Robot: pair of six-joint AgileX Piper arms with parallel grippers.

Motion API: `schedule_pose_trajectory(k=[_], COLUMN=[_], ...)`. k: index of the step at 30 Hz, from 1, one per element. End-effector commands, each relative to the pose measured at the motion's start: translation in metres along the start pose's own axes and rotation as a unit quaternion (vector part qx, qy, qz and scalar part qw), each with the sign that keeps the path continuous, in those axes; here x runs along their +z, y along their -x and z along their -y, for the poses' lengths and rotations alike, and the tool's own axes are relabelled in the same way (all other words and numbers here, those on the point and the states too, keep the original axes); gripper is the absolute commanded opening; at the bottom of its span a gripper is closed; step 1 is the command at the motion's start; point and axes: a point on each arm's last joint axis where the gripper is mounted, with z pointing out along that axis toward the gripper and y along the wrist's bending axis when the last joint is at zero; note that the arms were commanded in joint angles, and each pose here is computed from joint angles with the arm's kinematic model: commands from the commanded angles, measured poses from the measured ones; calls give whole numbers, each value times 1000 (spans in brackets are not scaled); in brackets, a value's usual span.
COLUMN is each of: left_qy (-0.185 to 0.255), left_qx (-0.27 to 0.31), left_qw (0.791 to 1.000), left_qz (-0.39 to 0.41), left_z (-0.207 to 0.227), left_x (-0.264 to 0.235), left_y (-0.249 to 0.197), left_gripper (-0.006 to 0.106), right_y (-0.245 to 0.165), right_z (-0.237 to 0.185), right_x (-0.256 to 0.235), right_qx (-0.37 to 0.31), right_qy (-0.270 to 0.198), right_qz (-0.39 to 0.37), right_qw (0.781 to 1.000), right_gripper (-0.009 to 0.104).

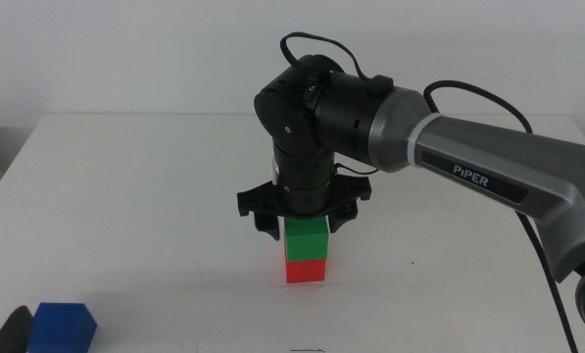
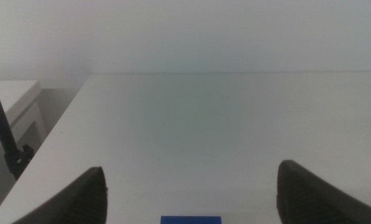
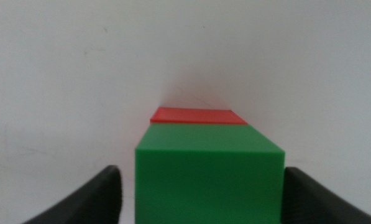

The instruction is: Stack red cubes first, then green, then blue cubes in a specific spot.

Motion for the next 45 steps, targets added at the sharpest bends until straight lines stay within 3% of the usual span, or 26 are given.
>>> schedule_pose_trajectory(k=[1, 7, 14, 17, 21, 26, 27, 29, 36, 45], left_qy=[-1, -1, -1, -1, -1, -1, -1, -1, -1, -1], left_qx=[-6, -6, -6, -6, -6, -6, -6, -6, -6, -6], left_qw=[999, 999, 999, 999, 999, 999, 999, 999, 999, 999], left_qz=[50, 50, 50, 50, 50, 50, 50, 50, 50, 50], left_z=[0, 0, 0, 0, 0, 0, 0, 0, 0, 0], left_x=[-2, -2, -2, -2, -2, -2, -2, -2, -2, -2], left_y=[9, 9, 9, 9, 9, 9, 9, 9, 9, 9], left_gripper=[94, 94, 94, 94, 94, 94, 94, 94, 94, 94], right_y=[8, 9, -3, -21, -65, -132, -180, -201, -232, -233], right_z=[3, 6, 48, 75, 112, 158, 189, 202, 222, 225], right_x=[-34, -46, -134, -155, -172, -193, -201, -206, -206, -207], right_qx=[-5, -17, -54, -109, -184, -188, -206, -211, -216, -224], right_qy=[24, 32, 52, 58, 99, 157, 167, 168, 167, 147], right_qz=[54, 67, 124, 154, 219, 335, 417, 449, 483, 494], right_qw=[998, 997, 989, 980, 953, 910, 870, 852, 832, 827], right_gripper=[73, 92, 93, 93, 93, 93, 93, 93, 91, 91])
